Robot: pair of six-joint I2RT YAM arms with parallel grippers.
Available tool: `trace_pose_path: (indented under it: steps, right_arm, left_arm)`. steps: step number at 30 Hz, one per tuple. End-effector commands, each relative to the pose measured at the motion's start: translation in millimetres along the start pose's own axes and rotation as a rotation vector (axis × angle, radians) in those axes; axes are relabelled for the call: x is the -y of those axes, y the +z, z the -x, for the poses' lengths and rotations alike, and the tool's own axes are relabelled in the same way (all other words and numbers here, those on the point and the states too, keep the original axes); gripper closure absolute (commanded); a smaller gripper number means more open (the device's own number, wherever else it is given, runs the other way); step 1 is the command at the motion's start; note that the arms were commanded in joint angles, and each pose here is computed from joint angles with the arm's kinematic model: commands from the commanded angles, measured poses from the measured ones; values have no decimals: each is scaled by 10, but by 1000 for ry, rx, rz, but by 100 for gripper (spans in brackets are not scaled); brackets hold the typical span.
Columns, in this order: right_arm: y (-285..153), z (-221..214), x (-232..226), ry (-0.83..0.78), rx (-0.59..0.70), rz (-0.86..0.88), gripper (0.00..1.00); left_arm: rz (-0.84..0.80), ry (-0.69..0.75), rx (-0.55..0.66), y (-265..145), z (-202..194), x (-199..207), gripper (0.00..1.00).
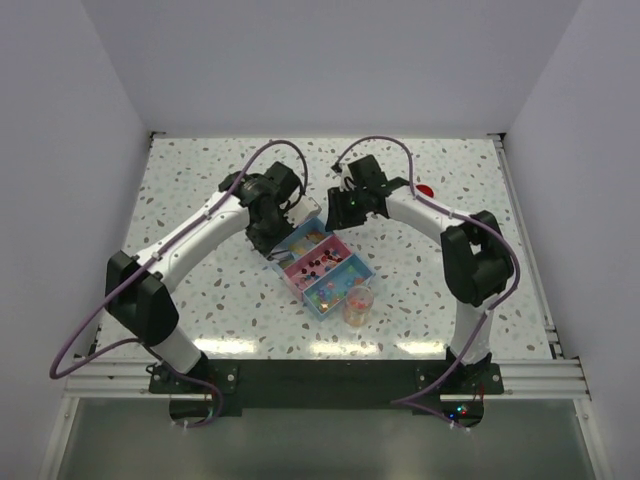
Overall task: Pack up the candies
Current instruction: Scoop the fake candies from the storage box.
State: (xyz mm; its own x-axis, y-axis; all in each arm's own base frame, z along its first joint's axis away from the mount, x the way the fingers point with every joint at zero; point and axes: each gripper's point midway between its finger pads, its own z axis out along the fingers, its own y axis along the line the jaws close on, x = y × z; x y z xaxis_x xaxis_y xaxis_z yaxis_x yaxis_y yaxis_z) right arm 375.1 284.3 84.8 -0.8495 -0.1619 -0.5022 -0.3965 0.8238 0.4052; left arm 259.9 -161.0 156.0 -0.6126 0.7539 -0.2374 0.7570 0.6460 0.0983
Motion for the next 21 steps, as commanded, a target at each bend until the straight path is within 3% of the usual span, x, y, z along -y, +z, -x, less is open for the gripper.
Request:
trace_pose_path:
  steps: [1, 9, 12, 21]
  right_arm:
    - [8, 223, -165, -28, 65, 54, 60]
    - [73, 243, -165, -41, 68, 66, 83]
    - [84, 237, -179, -57, 68, 68, 99]
    - [82, 212, -196, -80, 75, 65, 100]
  left_arm:
    - [19, -18, -17, -73, 57, 10, 100]
    - [65, -32, -32, -59, 224, -37, 100]
    - [58, -27, -59, 32, 247, -10, 100]
    - [61, -42, -106, 203, 259, -18, 100]
